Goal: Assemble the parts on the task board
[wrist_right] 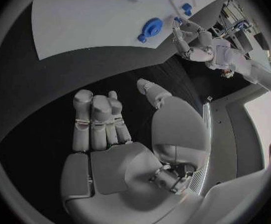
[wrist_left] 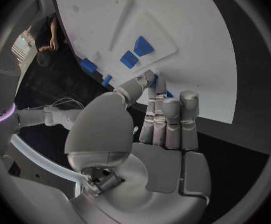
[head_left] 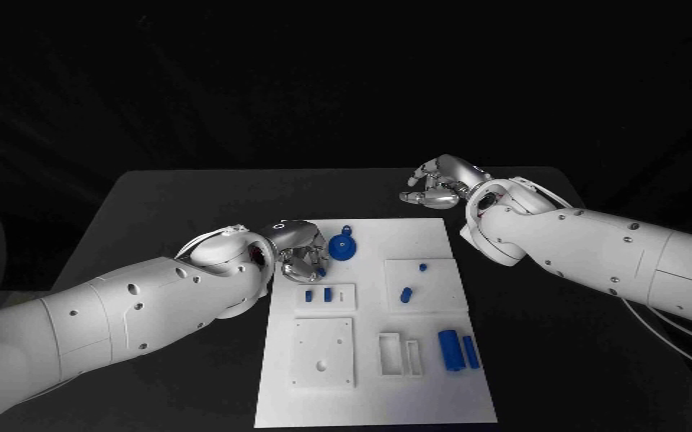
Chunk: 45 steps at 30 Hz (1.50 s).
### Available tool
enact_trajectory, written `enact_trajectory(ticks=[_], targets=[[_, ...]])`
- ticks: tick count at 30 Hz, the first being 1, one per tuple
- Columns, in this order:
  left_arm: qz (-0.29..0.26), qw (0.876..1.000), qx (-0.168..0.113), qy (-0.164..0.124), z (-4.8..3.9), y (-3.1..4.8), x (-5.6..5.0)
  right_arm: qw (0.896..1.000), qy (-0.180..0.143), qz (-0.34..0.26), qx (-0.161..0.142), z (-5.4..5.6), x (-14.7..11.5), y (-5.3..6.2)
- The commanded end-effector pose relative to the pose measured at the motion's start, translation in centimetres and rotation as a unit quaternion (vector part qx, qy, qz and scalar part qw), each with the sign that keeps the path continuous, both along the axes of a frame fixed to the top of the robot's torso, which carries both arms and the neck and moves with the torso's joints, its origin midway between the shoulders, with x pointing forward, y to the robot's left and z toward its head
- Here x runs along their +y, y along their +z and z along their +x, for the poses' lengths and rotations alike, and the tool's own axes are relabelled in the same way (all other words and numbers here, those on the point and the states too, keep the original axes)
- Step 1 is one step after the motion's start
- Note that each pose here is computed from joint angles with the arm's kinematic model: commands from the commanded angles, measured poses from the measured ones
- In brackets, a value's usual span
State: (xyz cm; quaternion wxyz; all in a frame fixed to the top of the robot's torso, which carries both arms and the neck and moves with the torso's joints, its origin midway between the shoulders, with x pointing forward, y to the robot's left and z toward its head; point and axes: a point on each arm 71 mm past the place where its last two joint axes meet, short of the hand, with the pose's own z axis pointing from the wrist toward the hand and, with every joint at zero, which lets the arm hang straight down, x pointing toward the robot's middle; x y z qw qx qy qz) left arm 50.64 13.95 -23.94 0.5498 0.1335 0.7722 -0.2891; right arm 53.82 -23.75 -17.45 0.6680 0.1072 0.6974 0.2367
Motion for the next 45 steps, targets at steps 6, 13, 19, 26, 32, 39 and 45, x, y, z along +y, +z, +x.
enact_trajectory(ticks=[6, 13, 19, 26, 32, 39, 45], targets=[[0.013, 1.000, 0.001, -0.011, -0.15, -0.39, -0.11, 1.000, 0.006, -0.002, 0.002, -0.01, 0.10, -0.04], [0.022, 1.000, -0.010, -0.019, -0.25, -0.67, -0.41, 1.000, 0.006, -0.003, 0.002, -0.01, 0.12, -0.09], [0.037, 0.998, -0.025, -0.033, -0.57, -1.09, -0.61, 1.000, 0.006, -0.003, 0.002, -0.03, 0.07, -0.11], [0.044, 0.998, -0.024, -0.028, -0.56, -1.19, -0.34, 1.000, 0.005, -0.003, 0.002, -0.04, 0.01, -0.11], [0.035, 0.999, -0.025, -0.023, -0.53, -1.10, -0.17, 1.000, 0.005, -0.003, 0.002, -0.04, 0.00, -0.12], [0.038, 0.999, -0.016, -0.022, -0.59, -1.21, -0.07, 1.000, 0.005, -0.003, 0.002, -0.05, -0.07, -0.11], [0.043, 0.999, -0.014, -0.014, -0.47, -1.28, 0.31, 1.000, 0.004, -0.003, 0.002, -0.04, -0.14, -0.11]])
